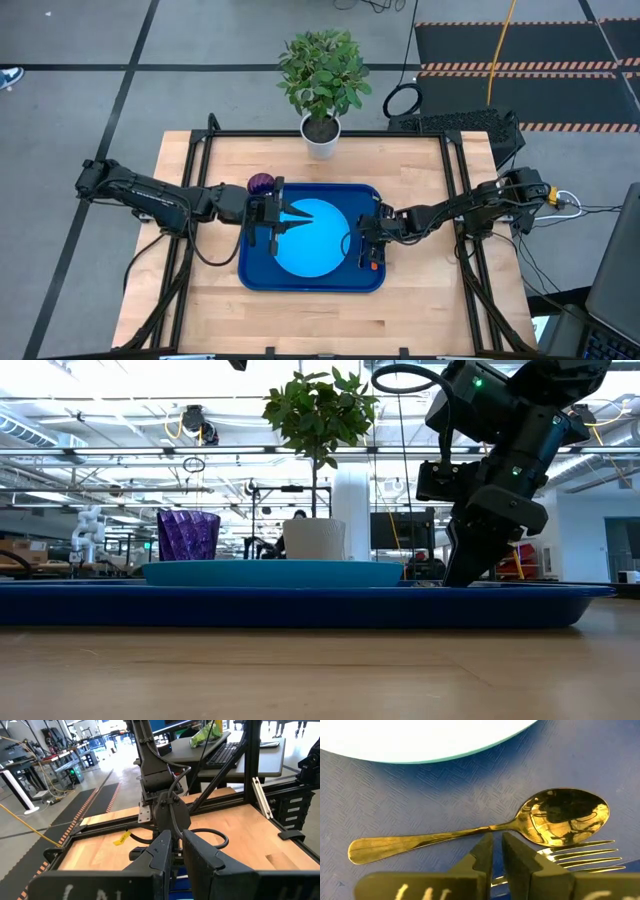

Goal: Pick and place plate/cup/fork/spoon on tray
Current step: Put the black spoon on the blue tray to the right of the light blue plate

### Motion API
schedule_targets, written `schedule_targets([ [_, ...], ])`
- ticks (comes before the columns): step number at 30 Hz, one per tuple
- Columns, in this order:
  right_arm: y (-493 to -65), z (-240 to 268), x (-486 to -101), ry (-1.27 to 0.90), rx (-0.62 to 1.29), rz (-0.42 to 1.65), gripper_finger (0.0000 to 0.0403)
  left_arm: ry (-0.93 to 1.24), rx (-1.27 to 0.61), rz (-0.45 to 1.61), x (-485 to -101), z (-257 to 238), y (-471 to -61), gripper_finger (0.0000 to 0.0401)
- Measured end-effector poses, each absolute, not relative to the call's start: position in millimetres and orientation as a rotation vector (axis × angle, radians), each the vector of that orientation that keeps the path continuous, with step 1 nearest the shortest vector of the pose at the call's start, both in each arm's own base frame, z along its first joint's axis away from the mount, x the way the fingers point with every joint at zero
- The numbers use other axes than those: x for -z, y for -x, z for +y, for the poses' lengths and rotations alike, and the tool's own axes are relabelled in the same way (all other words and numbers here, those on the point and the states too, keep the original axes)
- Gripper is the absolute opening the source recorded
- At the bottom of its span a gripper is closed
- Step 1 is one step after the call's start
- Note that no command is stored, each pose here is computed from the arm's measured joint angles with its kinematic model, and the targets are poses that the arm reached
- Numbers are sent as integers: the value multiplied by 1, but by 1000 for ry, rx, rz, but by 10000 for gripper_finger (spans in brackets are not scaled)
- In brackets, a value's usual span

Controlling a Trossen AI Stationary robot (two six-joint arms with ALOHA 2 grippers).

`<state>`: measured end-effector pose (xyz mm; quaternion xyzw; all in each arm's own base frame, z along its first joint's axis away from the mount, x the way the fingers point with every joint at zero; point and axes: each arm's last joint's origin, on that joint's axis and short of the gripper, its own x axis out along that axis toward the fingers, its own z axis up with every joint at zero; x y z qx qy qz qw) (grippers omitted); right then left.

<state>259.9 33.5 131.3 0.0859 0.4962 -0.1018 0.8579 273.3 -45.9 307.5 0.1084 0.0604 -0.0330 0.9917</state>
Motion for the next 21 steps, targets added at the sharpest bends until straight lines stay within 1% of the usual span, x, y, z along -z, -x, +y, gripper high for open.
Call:
schedule_targets([
  [21,-260,34,-131,-180,208,1040,34,-223,66,121,-307,-46,-273,51],
])
